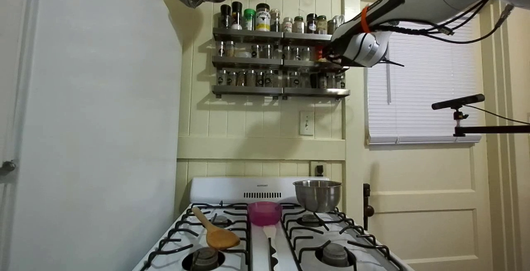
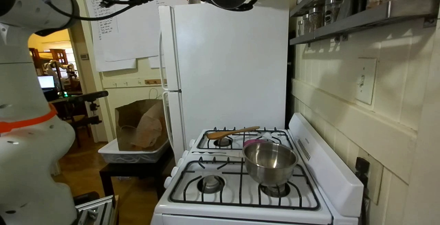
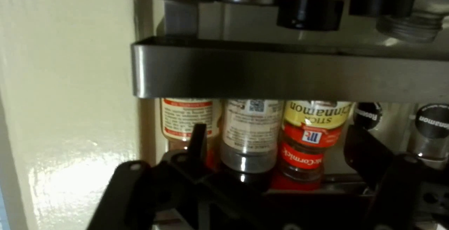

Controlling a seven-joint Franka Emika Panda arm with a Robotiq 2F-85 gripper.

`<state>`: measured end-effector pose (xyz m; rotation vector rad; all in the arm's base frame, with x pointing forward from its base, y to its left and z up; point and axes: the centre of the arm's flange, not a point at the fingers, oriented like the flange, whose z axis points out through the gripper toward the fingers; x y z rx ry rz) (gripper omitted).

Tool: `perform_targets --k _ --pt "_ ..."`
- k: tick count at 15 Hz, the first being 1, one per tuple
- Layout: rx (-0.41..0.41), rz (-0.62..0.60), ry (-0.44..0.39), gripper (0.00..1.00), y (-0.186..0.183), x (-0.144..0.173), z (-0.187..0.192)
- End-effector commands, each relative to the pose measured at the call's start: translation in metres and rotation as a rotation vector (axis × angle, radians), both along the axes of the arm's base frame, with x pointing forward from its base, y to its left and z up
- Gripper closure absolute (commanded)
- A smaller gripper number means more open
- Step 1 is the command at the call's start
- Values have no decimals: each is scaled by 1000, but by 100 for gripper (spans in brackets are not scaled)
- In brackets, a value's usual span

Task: Remove the left orange bottle from the shelf

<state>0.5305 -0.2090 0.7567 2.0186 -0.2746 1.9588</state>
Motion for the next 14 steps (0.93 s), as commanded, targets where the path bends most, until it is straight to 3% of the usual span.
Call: perform_targets --k 1,8,14 --pt "31 -10 87 0 35 2 18" --pt "67 27 178 0 62 3 39" --pt "106 -23 271 0 91 3 58"
